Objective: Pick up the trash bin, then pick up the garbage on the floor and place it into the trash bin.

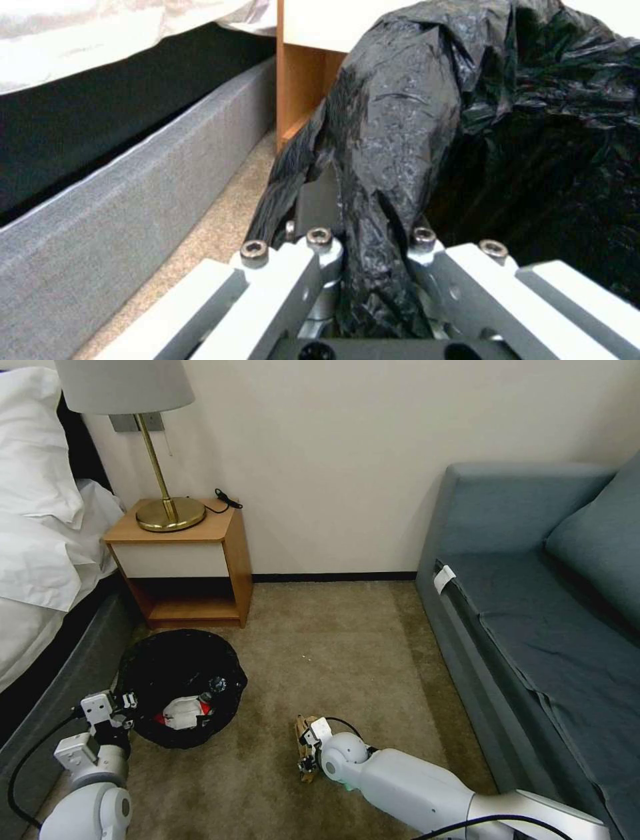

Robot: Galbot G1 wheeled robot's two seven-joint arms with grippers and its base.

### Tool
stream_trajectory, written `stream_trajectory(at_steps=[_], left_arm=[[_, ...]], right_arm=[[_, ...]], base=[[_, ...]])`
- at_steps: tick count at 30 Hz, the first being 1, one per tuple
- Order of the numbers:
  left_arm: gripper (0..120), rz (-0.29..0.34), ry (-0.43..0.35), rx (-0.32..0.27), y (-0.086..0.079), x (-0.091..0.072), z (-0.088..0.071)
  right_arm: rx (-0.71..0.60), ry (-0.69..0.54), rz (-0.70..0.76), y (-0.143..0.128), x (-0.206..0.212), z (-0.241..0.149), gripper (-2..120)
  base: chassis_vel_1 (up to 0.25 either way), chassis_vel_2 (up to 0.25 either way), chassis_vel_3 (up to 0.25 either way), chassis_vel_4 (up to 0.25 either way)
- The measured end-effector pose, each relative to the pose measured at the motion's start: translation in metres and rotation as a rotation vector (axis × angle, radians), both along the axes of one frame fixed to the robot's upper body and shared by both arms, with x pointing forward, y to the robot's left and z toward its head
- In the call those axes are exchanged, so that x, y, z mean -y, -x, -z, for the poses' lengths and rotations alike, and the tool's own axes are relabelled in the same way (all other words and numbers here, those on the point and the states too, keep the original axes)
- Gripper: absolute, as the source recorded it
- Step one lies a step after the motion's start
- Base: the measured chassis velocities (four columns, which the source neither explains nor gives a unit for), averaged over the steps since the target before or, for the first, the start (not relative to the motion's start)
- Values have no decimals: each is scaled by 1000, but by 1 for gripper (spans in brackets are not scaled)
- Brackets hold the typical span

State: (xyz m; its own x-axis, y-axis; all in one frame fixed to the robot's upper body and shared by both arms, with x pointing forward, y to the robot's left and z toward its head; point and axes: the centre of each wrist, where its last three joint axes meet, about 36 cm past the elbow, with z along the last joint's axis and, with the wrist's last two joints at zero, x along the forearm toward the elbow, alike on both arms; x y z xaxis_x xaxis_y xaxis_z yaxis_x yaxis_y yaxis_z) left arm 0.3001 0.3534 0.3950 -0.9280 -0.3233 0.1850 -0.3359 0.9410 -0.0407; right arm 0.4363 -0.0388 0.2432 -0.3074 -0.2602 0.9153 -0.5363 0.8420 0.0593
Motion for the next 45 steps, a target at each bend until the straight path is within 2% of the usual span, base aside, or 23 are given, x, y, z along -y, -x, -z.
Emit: stream_trajectory(at_steps=[1,3,5,6,8,9,12,15,23,31,33,34,36,38,39,42,45], left_arm=[[4,0,0,0,0,0,0],[4,1,1,1,0,0,0],[4,2,2,1,0,1,1],[4,2,2,1,0,1,1],[4,4,4,1,0,2,1],[4,4,4,1,0,2,1],[4,4,4,0,0,2,2],[4,4,4,0,0,2,2],[4,14,5,-1,-1,4,4],[4,16,5,-2,-2,3,6],[4,18,4,0,-2,2,5],[4,18,4,0,-2,2,5],[4,19,2,-2,-3,1,6],[4,19,1,-2,-3,1,6],[4,19,0,-2,-3,1,6],[4,20,1,-1,-3,1,6],[4,21,2,-2,-5,1,7]], right_arm=[[1,-1,-1,1,0,0,36],[2,-1,-2,1,0,1,33],[5,-3,-4,1,0,0,21],[5,-3,-4,1,0,0,21],[8,-3,-4,1,0,0,11],[8,-3,-4,1,0,0,11],[17,-2,-4,0,1,-2,0],[27,-4,-2,-3,2,-4,0],[120,-25,37,-44,8,-37,0],[207,-19,52,-73,27,-66,0],[301,-38,56,-96,32,-98,0],[301,-38,56,-96,32,-98,0],[380,-74,56,-115,30,-131,0],[417,-92,47,-121,29,-144,0],[481,-130,15,-130,24,-170,0],[518,-159,-7,-134,18,-189,0],[570,-246,-90,-126,-7,-231,0]], base=[[0,0,0,0],[0,0,0,0],[0,0,0,0],[0,0,0,0],[0,0,0,0],[0,0,0,0],[0,0,0,0],[0,0,0,0],[0,0,0,0],[0,0,0,0],[0,0,0,0],[0,0,0,0],[0,0,0,0],[0,0,0,0],[0,0,0,0],[0,0,0,0],[0,0,0,0]])
